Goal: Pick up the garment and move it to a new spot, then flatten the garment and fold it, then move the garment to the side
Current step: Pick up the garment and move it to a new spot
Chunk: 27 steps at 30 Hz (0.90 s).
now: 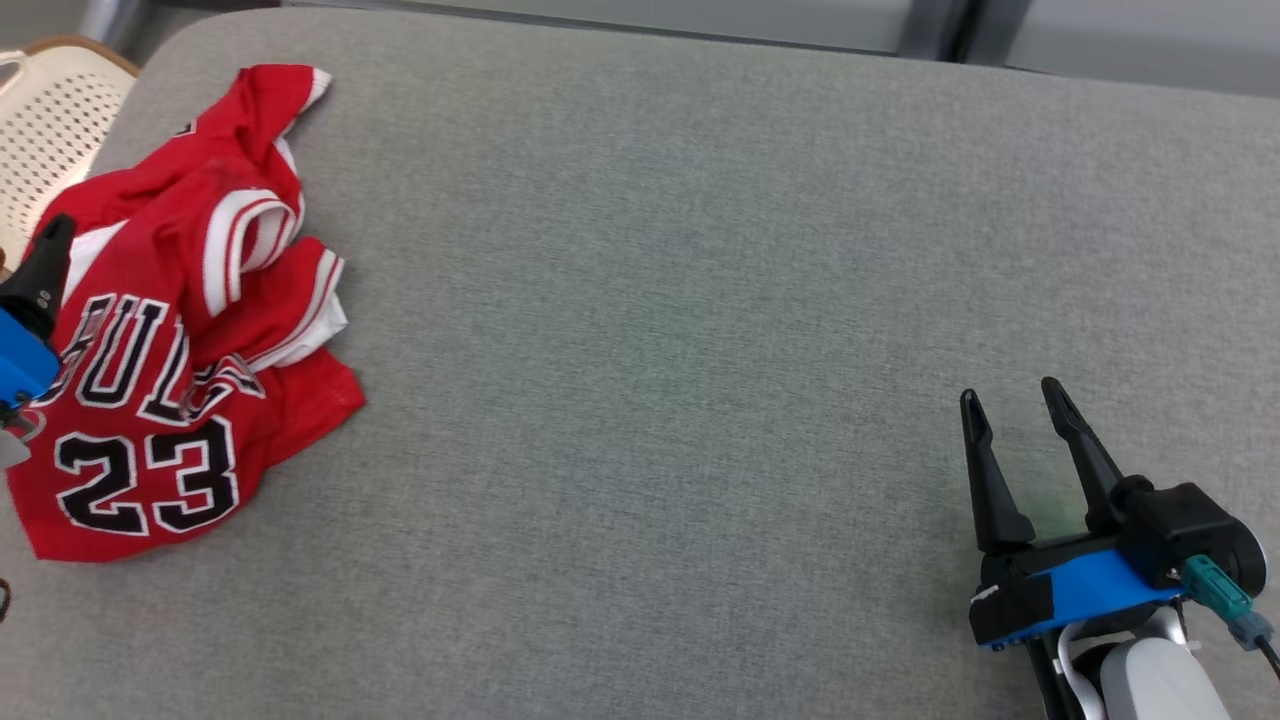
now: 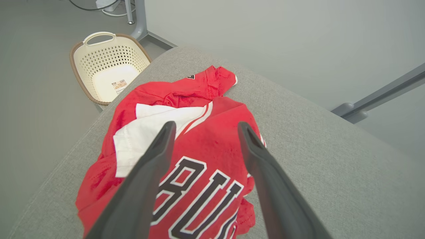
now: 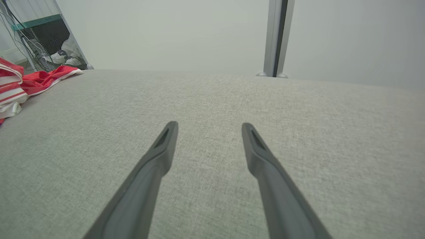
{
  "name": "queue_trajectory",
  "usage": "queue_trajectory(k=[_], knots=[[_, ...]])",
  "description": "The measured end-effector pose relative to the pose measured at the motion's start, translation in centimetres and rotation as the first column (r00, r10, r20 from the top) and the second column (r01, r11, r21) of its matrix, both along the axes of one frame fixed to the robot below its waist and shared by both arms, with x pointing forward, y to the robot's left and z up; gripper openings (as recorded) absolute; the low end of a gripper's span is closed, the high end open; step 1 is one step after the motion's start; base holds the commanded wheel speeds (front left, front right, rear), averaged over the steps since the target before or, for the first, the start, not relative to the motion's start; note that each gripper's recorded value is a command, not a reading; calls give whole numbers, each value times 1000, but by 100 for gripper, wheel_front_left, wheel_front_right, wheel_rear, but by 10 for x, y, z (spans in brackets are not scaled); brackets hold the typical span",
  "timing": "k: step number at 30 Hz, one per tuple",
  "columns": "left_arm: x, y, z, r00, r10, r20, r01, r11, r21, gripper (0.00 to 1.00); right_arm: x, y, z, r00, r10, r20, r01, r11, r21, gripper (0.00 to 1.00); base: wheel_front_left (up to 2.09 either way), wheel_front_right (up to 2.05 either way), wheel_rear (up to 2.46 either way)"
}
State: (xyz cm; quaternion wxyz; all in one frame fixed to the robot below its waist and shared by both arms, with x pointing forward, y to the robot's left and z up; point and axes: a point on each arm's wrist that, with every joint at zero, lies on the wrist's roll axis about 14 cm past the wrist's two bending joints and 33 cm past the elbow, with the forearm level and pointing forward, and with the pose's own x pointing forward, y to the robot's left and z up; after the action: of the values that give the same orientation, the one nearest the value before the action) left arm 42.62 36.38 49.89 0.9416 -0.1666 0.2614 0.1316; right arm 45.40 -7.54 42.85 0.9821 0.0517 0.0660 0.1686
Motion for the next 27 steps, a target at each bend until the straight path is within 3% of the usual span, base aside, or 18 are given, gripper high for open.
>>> queue_trajectory(k=[11,18,20,24,27], knots=[[16,-18,-78,955,-60,-289,65,998,7,100,-2,-47,-19,992,-123,-39,123,992,-22,100,0,0,0],[-25,-9,-122,836,-28,-548,89,992,85,100,-9,-62,-20,986,-163,-45,162,986,-27,100,0,0,0],[-34,-4,-125,811,-16,-585,103,988,115,0,-10,-63,-18,985,-165,-41,164,986,-26,100,0,0,0],[-43,-4,-126,801,-15,-599,101,989,109,0,-13,-65,-15,984,-174,-39,173,985,-23,100,0,0,0],[-39,-3,-113,833,-14,-554,91,990,112,0,-14,-65,-11,984,-174,-34,174,985,-19,100,0,0,0]])
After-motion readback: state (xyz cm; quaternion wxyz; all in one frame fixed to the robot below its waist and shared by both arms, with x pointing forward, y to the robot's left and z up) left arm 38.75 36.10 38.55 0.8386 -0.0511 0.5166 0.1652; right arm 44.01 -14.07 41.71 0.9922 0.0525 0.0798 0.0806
